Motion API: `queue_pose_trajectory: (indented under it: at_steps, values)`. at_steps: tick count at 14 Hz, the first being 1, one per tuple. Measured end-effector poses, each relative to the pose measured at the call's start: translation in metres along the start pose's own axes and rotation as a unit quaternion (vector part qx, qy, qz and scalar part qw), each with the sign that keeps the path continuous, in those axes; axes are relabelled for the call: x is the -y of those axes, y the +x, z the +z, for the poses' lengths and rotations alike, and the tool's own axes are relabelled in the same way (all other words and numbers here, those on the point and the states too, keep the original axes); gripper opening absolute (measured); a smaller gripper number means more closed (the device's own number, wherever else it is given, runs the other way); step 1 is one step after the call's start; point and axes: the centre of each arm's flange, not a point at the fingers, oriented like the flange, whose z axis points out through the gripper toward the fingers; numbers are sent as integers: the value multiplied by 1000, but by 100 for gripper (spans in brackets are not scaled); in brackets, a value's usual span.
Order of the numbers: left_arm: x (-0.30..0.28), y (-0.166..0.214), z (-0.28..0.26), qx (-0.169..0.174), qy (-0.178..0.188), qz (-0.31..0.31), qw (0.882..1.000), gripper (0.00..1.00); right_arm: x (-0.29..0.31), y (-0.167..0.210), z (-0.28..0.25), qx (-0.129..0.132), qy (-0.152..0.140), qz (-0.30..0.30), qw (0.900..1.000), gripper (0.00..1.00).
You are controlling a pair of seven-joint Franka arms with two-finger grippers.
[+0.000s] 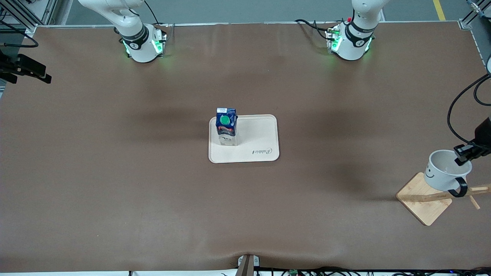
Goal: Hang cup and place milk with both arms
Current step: 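Hang the mug handle on the stand peg with the left gripper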
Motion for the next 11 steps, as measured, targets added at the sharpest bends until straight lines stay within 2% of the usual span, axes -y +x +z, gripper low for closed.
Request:
queue_pose_trajectory:
  at_steps: [6,11]
  values:
    - [30,6,11,3,-31,-48,998,7,1,0,0,0,0,-1,1000,100]
    - [51,5,22,12,-37,-70,997,7,1,1,1,1,0,-1,1000,100]
